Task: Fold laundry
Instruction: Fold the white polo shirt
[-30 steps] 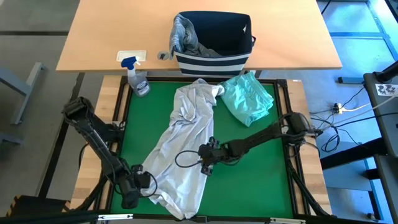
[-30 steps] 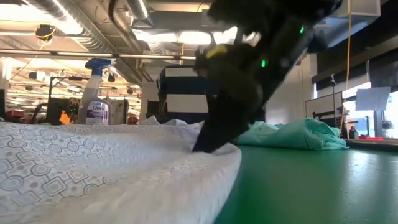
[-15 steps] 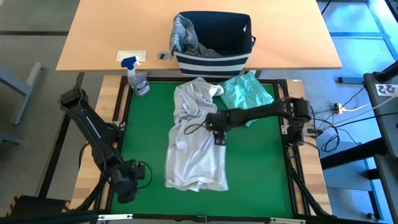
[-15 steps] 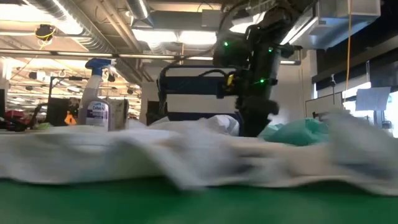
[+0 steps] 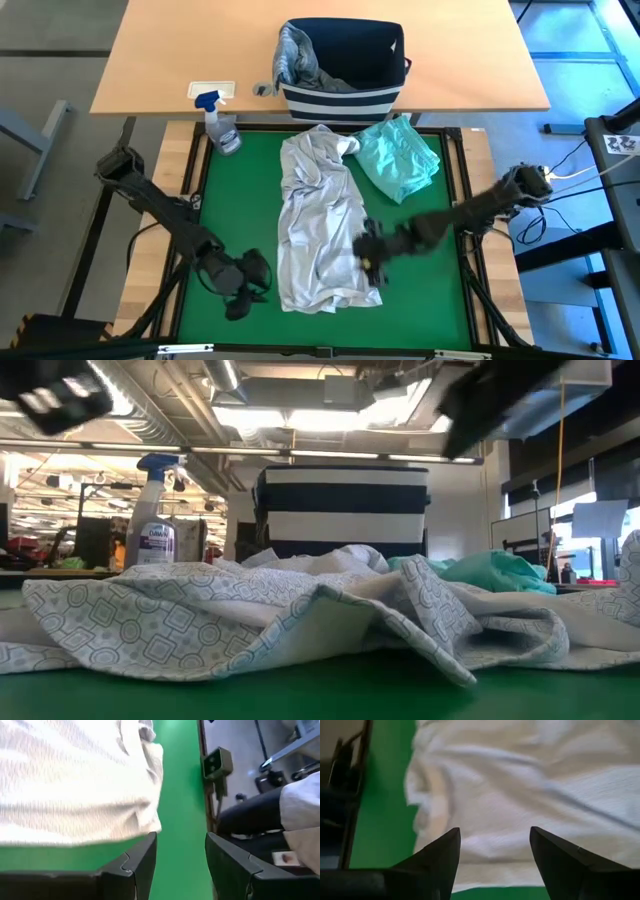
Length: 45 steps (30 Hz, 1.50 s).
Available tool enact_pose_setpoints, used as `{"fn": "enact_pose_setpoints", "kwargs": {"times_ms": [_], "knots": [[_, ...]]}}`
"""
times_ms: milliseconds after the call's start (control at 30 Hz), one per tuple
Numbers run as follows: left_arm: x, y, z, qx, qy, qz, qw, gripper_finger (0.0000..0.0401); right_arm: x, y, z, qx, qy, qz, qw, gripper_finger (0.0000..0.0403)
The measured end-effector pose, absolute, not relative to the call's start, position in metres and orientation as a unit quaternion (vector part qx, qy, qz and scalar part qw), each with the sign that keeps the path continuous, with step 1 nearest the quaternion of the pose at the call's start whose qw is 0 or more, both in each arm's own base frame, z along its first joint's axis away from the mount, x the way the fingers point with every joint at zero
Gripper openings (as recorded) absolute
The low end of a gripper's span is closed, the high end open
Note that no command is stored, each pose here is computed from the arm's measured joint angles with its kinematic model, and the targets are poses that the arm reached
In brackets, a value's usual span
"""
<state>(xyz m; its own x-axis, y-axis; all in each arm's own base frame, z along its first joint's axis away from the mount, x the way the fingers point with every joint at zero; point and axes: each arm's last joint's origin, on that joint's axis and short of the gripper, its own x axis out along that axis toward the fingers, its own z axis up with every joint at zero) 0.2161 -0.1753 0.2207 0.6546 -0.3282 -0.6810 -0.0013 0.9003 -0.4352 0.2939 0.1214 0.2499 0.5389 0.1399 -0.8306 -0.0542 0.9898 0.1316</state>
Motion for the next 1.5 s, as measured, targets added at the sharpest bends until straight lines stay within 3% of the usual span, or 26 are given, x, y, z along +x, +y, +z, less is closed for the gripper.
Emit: {"fn": "enact_pose_setpoints", "kwargs": {"times_ms": [333, 533, 833, 1333, 1500], "knots": [[0.292, -0.216, 0.232, -0.085, 0.445, -0.080, 0.888, 0.0162, 0.230, 0.204, 0.219, 0.023, 0.472, 0.028, 0.881, 0.0241], [0.327, -0.244, 0.206, -0.010, 0.476, -0.061, 0.877, 0.0162, 0.215, 0.221, 0.206, 0.027, 0.446, 0.030, 0.894, 0.0241], [0.326, -0.241, 0.150, 0.039, 0.583, 0.002, 0.812, 0.0162, 0.215, 0.222, 0.195, 0.056, 0.421, 0.043, 0.904, 0.0241], [0.329, -0.255, 0.139, 0.011, 0.582, -0.043, 0.812, 0.0162, 0.228, 0.238, 0.168, -0.015, 0.418, 0.109, 0.902, 0.0241], [0.326, -0.253, 0.135, 0.011, 0.585, -0.034, 0.810, 0.0132, 0.230, 0.243, 0.141, -0.037, 0.459, 0.122, 0.879, 0.0241]]}}
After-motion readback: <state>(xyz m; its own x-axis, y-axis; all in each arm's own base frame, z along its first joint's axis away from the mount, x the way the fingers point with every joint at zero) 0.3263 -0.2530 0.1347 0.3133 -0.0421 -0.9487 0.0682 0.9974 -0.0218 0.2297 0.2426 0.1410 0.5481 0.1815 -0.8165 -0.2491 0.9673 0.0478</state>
